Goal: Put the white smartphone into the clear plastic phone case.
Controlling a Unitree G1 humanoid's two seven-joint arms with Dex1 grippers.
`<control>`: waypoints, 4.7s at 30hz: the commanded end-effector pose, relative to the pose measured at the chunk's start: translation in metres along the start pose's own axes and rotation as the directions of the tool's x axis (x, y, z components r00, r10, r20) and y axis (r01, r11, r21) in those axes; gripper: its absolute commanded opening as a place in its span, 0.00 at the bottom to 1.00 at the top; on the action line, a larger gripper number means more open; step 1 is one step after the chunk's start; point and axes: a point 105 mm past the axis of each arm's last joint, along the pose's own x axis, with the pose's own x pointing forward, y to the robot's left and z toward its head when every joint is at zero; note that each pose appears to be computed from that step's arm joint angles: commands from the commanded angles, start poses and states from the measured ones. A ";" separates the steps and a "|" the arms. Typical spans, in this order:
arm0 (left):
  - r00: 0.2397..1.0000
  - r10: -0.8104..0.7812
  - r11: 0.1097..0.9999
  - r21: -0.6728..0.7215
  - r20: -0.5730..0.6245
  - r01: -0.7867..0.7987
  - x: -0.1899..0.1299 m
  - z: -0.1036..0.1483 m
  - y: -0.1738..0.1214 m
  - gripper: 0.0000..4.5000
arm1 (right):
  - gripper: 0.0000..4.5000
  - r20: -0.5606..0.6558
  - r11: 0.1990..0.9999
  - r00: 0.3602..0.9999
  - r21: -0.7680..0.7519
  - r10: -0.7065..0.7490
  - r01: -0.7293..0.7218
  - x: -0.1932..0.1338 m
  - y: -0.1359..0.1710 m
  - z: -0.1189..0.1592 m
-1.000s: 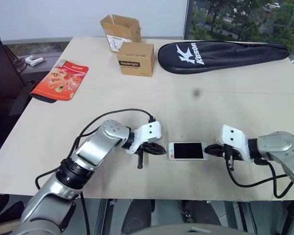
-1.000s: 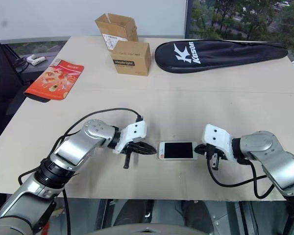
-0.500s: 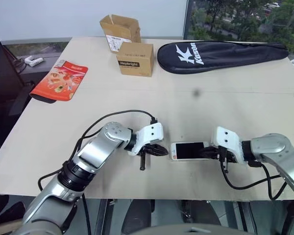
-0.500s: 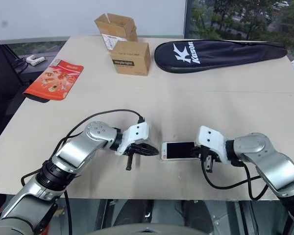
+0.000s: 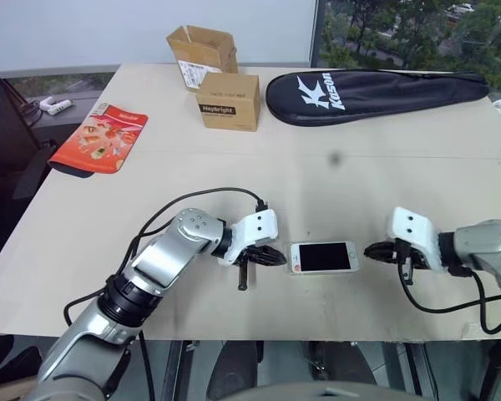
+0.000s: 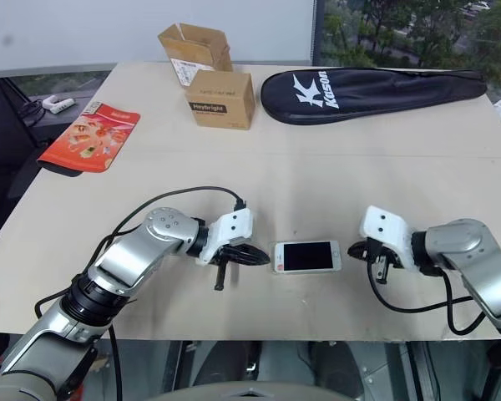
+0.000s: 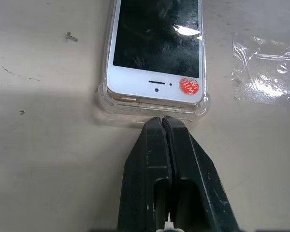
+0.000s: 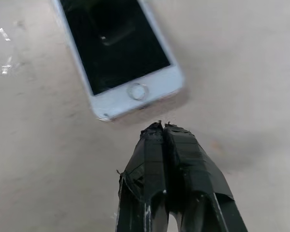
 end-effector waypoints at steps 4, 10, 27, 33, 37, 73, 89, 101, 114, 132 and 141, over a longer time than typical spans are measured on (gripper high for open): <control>1.000 0.006 0.999 0.033 0.021 -0.007 -0.002 0.006 -0.001 0.00 | 0.01 0.047 0.997 0.998 -0.065 0.038 -0.035 0.012 0.011 0.018; 1.000 0.008 0.999 0.033 0.022 -0.008 -0.001 0.006 -0.002 0.00 | 0.01 0.074 0.995 0.996 -0.082 0.059 -0.053 0.020 0.017 0.027; 0.977 0.030 0.998 0.050 0.211 -0.042 -0.014 0.033 0.006 0.00 | 0.01 0.136 0.996 0.988 0.054 -0.076 0.069 -0.011 -0.003 0.010; 0.979 0.013 0.998 0.063 0.202 -0.026 -0.007 0.033 0.004 0.00 | 0.01 0.230 0.991 0.968 0.112 -0.103 0.078 -0.010 -0.004 0.015; 0.988 0.014 0.996 0.090 0.152 -0.028 0.005 0.027 0.006 0.00 | 0.01 0.341 0.988 0.935 0.145 -0.098 0.051 0.000 0.003 0.019; 1.000 0.011 0.995 0.101 0.019 -0.013 0.022 0.017 0.006 0.00 | 0.01 0.142 0.978 0.988 0.190 0.060 -0.087 0.066 0.041 -0.066; 1.000 0.016 0.994 0.106 0.021 -0.018 0.024 0.016 0.007 0.00 | 0.01 0.136 0.952 0.961 0.157 0.242 -0.262 0.059 0.073 -0.074; 1.000 0.016 0.994 0.110 0.021 -0.018 0.023 0.015 0.008 0.00 | 0.01 0.018 0.956 0.969 0.158 0.246 -0.246 0.058 0.076 -0.096; 0.939 0.093 0.994 0.020 0.330 -0.105 -0.019 0.045 0.009 0.00 | 0.14 0.423 0.974 0.906 0.209 -0.005 -0.092 0.034 0.041 -0.025; 0.883 0.423 0.904 -0.166 0.203 -0.395 -0.154 -0.057 0.005 0.99 | 1.00 0.412 0.983 0.900 0.167 -0.140 0.076 -0.065 -0.042 -0.061; 0.865 0.472 0.882 -0.065 0.169 -0.468 -0.172 -0.064 0.019 0.99 | 1.00 0.372 0.981 0.914 0.160 -0.165 0.111 -0.088 -0.066 -0.073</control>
